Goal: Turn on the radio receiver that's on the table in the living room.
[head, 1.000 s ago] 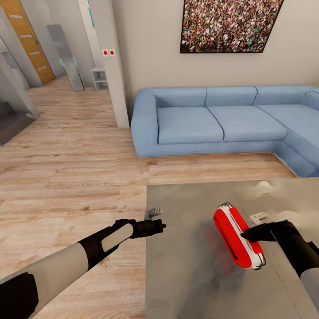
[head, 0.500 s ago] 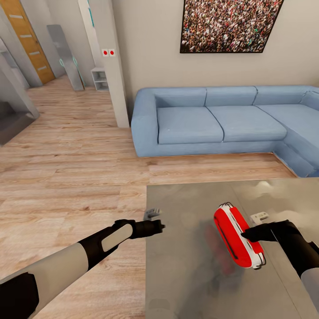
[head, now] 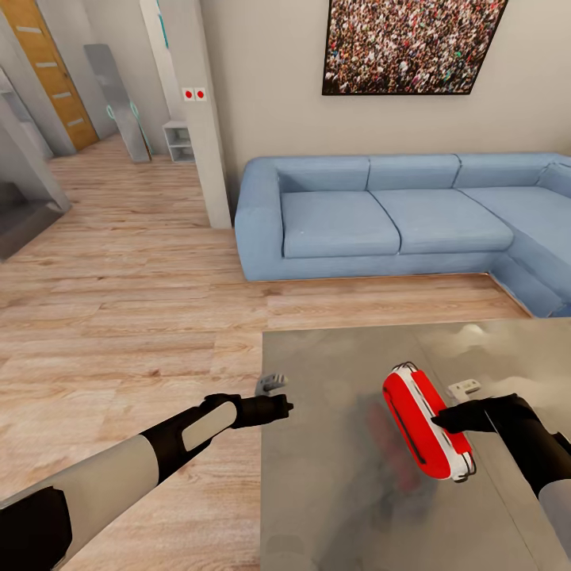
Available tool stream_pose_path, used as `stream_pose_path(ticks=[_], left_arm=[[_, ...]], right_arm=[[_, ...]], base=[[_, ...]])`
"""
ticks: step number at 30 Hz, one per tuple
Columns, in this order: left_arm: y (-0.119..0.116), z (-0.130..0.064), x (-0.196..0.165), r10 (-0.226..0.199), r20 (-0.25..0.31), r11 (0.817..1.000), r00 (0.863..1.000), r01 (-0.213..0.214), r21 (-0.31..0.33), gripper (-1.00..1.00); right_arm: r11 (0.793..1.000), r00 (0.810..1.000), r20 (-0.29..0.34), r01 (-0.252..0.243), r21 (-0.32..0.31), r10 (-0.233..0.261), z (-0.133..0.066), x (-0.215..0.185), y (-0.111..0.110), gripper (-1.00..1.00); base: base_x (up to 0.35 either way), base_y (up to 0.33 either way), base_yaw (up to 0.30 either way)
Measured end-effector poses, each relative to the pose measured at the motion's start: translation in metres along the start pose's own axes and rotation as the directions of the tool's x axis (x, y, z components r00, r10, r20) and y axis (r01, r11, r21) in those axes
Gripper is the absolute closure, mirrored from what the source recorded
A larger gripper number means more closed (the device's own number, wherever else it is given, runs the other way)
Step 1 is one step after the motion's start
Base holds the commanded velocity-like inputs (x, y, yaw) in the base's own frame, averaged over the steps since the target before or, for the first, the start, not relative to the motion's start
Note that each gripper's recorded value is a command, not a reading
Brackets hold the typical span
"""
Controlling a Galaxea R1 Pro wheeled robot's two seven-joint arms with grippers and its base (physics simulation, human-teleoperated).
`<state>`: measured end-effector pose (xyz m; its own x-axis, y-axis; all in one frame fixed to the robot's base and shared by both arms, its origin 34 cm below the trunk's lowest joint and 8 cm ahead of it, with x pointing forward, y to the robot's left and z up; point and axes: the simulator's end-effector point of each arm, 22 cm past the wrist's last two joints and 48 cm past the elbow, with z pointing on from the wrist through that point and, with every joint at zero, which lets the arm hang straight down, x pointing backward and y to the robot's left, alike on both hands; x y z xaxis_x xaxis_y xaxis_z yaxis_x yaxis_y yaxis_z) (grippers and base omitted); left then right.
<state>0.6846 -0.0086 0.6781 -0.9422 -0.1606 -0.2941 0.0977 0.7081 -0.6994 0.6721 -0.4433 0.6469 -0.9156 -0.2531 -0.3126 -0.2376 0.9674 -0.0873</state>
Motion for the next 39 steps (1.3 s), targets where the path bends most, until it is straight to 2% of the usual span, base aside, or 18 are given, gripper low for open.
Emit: stream_pose_path(ticks=[19, 20, 27, 39], left_arm=[[-0.001, 0.000, 0.000, 0.001, 0.000, 1.000, 1.000, -0.001, 0.002, 1.00], [-0.001, 0.000, 0.000, 0.001, 0.000, 1.000, 1.000, -0.001, 0.002, 1.00], [-0.001, 0.000, 0.000, 0.001, 0.000, 1.000, 1.000, -0.001, 0.002, 1.00], [-0.001, 0.000, 0.000, 0.001, 0.000, 1.000, 1.000, -0.001, 0.002, 1.00]], right_arm=[[1.000, 1.000, 0.001, -0.001, -0.011, 0.001, 0.003, -0.001, 0.008, 1.00], [1.000, 1.000, 0.001, 0.000, -0.011, 0.000, 0.003, -0.001, 0.008, -1.00], [1.000, 1.000, -0.024, -0.008, -0.022, 0.007, 0.010, 0.013, 0.010, -1.00], [1.000, 1.000, -0.025, -0.006, -0.024, 0.006, 0.011, 0.015, 0.010, -1.00]], base=[[0.000, 0.000, 0.000], [0.000, 0.000, 0.000], [0.000, 0.000, 0.000], [0.000, 0.000, 0.000]])
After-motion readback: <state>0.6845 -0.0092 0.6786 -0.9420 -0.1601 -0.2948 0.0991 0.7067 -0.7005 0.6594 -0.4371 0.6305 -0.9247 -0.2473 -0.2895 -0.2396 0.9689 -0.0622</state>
